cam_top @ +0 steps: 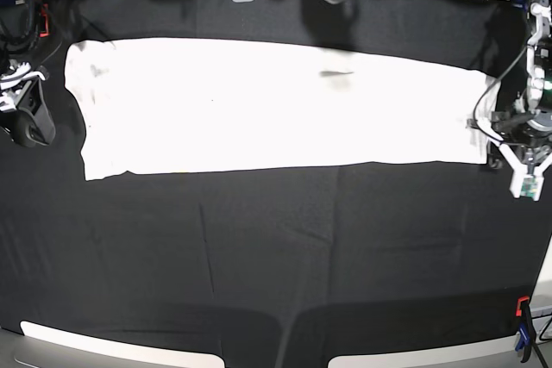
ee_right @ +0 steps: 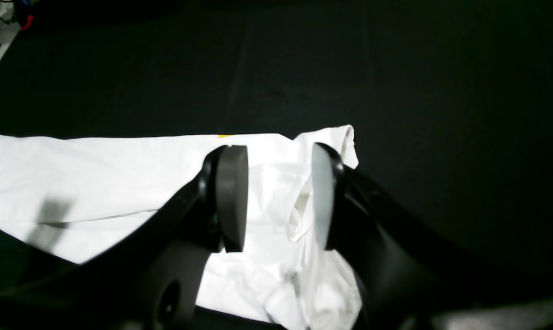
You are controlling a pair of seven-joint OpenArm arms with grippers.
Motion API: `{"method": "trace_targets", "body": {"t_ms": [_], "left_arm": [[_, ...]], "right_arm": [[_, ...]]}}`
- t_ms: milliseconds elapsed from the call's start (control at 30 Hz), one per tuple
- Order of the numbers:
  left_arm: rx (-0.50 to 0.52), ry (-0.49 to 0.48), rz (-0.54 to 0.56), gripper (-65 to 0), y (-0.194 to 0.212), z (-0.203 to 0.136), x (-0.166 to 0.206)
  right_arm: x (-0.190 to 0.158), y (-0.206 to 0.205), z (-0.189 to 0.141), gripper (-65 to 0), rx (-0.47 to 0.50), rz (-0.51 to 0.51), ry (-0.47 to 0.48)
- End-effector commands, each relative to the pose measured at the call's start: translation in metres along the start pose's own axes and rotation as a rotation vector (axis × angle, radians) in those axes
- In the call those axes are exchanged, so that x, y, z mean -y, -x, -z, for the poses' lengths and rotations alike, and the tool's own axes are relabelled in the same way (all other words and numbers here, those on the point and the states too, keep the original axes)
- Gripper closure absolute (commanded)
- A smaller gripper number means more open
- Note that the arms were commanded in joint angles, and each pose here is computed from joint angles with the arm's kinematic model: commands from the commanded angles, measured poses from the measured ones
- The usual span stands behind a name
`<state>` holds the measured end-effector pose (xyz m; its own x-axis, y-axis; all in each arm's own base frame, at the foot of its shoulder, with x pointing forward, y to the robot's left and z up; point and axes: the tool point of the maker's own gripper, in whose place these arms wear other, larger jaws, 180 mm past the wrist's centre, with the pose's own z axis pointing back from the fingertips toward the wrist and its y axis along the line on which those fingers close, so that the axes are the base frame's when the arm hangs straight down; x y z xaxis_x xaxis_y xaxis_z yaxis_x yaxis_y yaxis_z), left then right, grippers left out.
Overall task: Layout the t-shirt on the table in an organized manner, then fold the t-shirt properly
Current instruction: 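Move both grippers to the two short ends of the shirt band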
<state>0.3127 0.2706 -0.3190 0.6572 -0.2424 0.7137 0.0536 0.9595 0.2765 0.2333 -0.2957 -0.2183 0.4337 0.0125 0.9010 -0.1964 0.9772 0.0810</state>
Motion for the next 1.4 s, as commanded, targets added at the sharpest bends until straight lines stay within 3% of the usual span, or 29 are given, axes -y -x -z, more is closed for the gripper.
{"method": "trace_targets", "body": {"t_ms": [0,100,233,300,400,467,633,800,1000,1167,1267,1367], "left_arm": [[0.062,-0.03,-0.001,-20.5,-0.019,-0.003,-0.01],[0.077,-0.035,-0.002,-20.8,-0.026,-0.003,-0.012],[0.074,-0.097,0.077,-36.1,-0.031,-0.003,-0.024],[0.049,-0.165,0.126,-40.4,-0.03,-0.004,-0.037],[0.035,-0.23,0.174,-40.9,-0.029,-0.007,-0.048],[0.025,-0.212,0.158,-40.9,-0.027,-0.006,-0.045],[0.015,-0.033,0.03,-40.9,-0.027,0.003,-0.018],[-0.05,0.093,-0.102,-40.9,-0.026,0.026,-0.021],[-0.191,0.41,-0.25,-40.9,-0.005,0.043,-0.002],[-0.207,0.625,-0.363,-40.8,0.004,0.042,0.02],[-0.192,0.683,-0.383,-40.8,0.003,0.039,0.027],[-0.179,0.682,-0.383,-40.8,0.0,0.039,0.026]], "right_arm": [[-0.002,-0.015,-0.003,-22.3,0.045,-0.027,-0.008],[-0.002,-0.015,-0.003,-22.3,0.045,-0.027,-0.007],[-0.002,-0.015,-0.003,-22.3,0.045,-0.027,-0.007],[-0.002,-0.015,-0.003,-22.3,0.045,-0.027,-0.007],[-0.002,-0.015,-0.003,-22.3,0.044,-0.027,-0.007],[-0.002,-0.015,-0.003,-22.3,0.045,-0.026,-0.008],[-0.002,-0.015,-0.003,-22.3,0.044,-0.026,-0.008],[-0.002,-0.014,-0.003,-22.3,0.043,-0.026,-0.007],[-0.002,-0.013,-0.002,-22.3,0.043,-0.021,-0.008],[-0.006,-0.003,-0.003,-22.2,0.021,0.002,-0.015],[-0.016,0.024,-0.006,-22.2,-0.044,0.048,-0.035],[-0.037,0.054,-0.005,-22.2,-0.126,0.092,-0.092]]}}
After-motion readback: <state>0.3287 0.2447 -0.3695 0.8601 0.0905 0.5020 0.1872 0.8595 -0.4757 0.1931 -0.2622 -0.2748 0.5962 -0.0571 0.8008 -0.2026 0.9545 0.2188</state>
